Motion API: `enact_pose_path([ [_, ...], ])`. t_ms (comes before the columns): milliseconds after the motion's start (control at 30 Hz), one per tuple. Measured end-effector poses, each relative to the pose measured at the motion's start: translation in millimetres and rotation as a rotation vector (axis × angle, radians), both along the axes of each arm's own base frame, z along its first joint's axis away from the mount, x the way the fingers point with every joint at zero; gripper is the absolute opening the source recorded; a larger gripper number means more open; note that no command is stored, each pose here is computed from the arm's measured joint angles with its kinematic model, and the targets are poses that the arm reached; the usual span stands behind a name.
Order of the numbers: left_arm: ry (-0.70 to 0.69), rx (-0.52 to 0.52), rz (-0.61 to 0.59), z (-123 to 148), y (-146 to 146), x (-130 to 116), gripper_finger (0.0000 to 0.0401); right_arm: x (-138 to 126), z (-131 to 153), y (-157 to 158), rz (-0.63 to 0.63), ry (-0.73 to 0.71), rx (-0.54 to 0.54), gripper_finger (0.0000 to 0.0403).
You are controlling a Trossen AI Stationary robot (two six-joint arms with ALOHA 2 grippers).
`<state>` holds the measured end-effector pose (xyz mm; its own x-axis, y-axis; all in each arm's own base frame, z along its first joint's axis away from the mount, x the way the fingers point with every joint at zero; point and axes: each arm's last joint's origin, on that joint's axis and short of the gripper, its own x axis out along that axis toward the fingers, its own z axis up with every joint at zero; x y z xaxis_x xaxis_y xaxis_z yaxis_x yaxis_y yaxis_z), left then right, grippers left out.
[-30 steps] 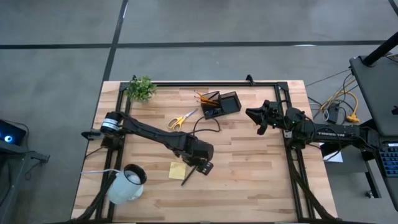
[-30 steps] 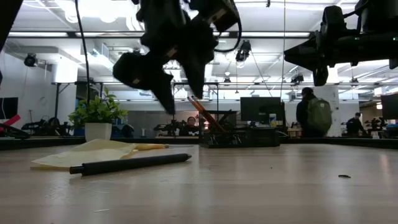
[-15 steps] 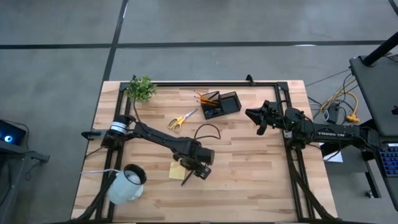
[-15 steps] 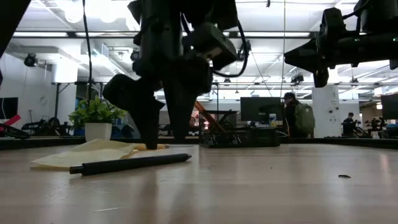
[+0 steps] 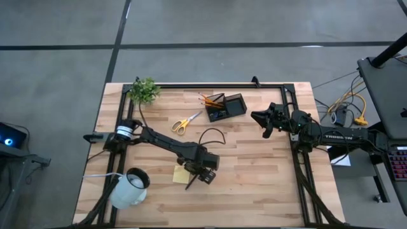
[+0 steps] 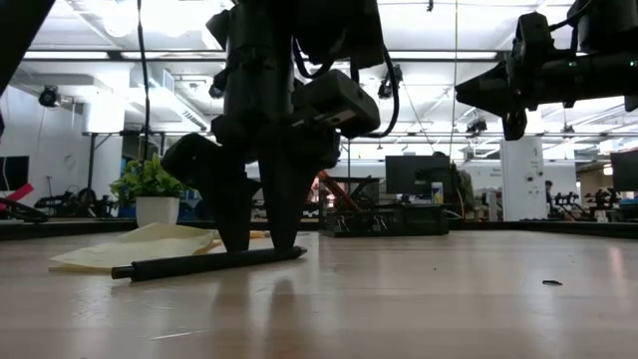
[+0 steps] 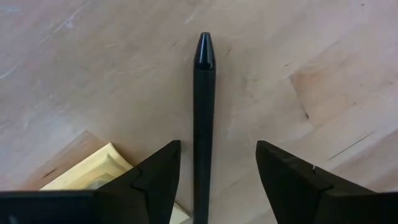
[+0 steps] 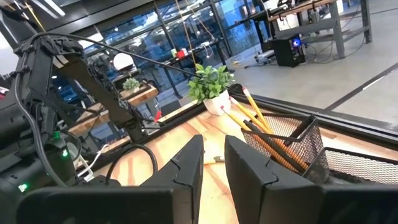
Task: Pick and place office supplies into organizer
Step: Put the pen into the desk organizer
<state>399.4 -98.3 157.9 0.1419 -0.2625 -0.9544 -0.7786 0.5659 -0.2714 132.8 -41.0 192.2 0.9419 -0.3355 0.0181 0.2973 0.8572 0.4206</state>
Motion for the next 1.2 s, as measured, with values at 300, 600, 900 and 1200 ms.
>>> enact_pose_path([
  [300, 0.014, 0.017, 0.001, -3.7, 0.1, 0.0, 0.0196, 0.0, 0.0, 0.1, 0.0, 0.0, 0.0, 0.0057],
  [600, 0.019, 0.049, 0.008, -5.0, 1.2, -0.9, 0.0152, 0.0, 0.0, 0.1, 0.0, -0.001, 0.004, 0.0057],
  [900, 0.035, 0.06, 0.01, -6.9, 2.6, -2.6, 0.0077, -0.1, 0.1, 0.1, 0.0, -0.002, 0.004, 0.0057],
  [1200, 0.044, 0.04, -0.01, -11.3, 2.8, -5.2, 0.0011, -0.2, 0.5, 0.1, 0.001, -0.007, 0.008, 0.0057],
])
